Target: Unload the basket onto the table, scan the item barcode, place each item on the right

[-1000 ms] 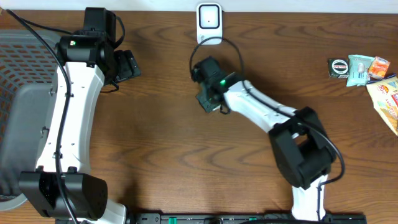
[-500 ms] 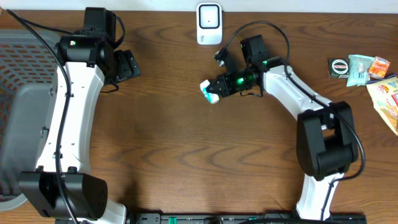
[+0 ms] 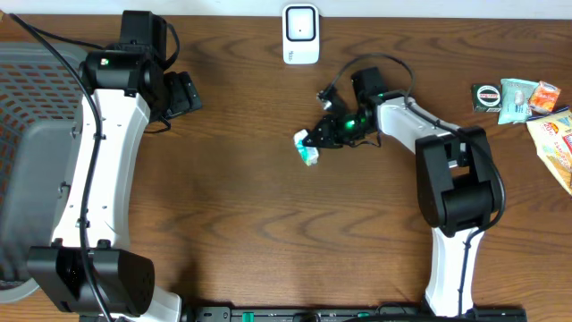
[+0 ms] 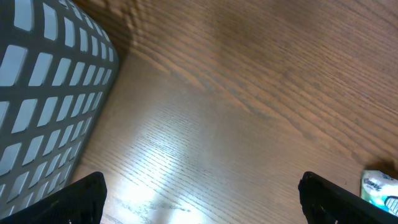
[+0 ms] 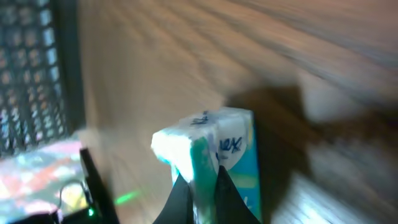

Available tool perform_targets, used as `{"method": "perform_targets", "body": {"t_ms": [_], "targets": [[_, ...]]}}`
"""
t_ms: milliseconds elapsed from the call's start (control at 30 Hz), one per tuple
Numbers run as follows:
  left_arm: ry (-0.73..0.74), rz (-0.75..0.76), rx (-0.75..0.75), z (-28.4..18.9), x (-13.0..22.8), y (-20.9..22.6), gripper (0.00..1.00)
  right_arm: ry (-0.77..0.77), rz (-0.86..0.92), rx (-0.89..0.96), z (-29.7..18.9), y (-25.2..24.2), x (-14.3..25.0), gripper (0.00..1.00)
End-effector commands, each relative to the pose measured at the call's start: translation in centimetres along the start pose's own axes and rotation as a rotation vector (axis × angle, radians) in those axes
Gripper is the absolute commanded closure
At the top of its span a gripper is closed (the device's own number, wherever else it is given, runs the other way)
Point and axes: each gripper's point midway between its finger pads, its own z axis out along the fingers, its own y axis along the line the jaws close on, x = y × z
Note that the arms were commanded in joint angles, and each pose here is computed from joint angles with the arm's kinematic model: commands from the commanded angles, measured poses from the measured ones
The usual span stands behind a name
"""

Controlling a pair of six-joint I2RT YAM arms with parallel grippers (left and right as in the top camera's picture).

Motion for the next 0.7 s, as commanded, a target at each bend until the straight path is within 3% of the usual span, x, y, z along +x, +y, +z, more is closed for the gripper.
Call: {"method": "perform_targets", "body": {"t_ms": [0,67,267,467,667], "targets": [[-0.002,0.000,-0.018,0.1,-0.1,0.3,0.02,-0.018,0.123,0.260,-0.8,-5.2,0.3,0.98],[-0.002,0.000,-0.018,0.1,-0.1,0.3,0.02,-0.022,0.138,0.270,-1.4,-5.6,0.3,0.92],[-0.002,0.000,-0.018,0.1,-0.1,0.3,0.02,-0.074,0.167,0.280,-4.9,-5.6,-0.7,0.55],[-0.002,0.000,-0.018,0.1,-0.1,0.3,0.02,-0.141,0.145,0.360,-8.4,-5.0,-1.5,0.46],[-0.002,0.000,-0.018,0.1,-0.1,0.3,0.02,-0.130,0.054,0.363,-8.2,-3.8,-1.5,0.34]]}}
